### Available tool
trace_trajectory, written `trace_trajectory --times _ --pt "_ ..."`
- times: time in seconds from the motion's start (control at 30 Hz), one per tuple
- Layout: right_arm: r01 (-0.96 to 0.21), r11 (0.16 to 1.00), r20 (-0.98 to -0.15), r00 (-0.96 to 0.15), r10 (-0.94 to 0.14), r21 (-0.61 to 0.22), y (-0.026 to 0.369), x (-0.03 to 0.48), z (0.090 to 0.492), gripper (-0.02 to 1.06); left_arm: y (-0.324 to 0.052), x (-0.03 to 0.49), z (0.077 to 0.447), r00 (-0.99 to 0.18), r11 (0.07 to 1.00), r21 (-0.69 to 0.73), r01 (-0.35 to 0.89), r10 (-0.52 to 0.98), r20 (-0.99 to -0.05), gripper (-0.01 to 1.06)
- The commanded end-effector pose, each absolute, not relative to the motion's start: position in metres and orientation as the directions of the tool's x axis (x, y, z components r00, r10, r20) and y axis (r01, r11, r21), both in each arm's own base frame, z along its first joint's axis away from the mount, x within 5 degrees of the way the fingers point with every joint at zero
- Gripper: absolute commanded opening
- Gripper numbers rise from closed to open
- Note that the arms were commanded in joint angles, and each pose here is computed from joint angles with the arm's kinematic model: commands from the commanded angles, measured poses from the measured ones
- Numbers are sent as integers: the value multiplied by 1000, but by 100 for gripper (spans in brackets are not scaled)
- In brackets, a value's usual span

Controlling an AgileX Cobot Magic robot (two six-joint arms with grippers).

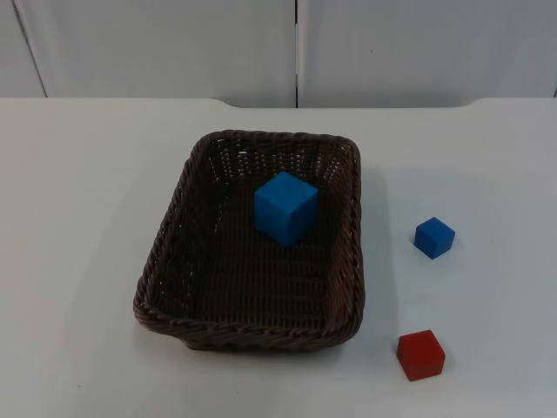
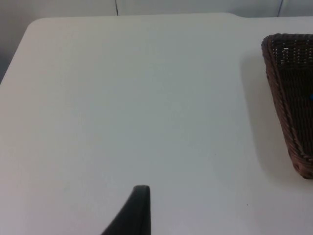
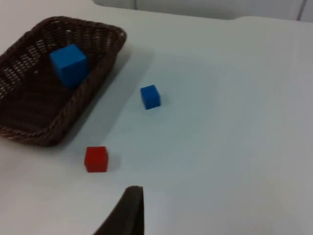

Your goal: Pick up the basket with the left hand and place the largest block into the basket with the right hand.

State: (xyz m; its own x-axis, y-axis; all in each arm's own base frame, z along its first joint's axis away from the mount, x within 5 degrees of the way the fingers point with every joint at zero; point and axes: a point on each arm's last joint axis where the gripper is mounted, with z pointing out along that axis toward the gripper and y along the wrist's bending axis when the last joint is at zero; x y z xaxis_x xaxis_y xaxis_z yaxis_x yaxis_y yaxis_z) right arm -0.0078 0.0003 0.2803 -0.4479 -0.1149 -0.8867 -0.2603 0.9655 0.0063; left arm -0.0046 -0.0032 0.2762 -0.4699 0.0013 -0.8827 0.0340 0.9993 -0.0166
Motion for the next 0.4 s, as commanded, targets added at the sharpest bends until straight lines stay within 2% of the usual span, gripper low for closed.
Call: trace_trajectory --times 0.0,0.37 --pt "-219 976 -889 -448 -92 10 1 -8 280 105 -4 -5 275 -473 999 -20 34 -1 -881 105" --pt "-68 998 -889 -456 -22 10 2 -7 280 105 -4 -5 275 -473 999 -20 34 -1 -881 105"
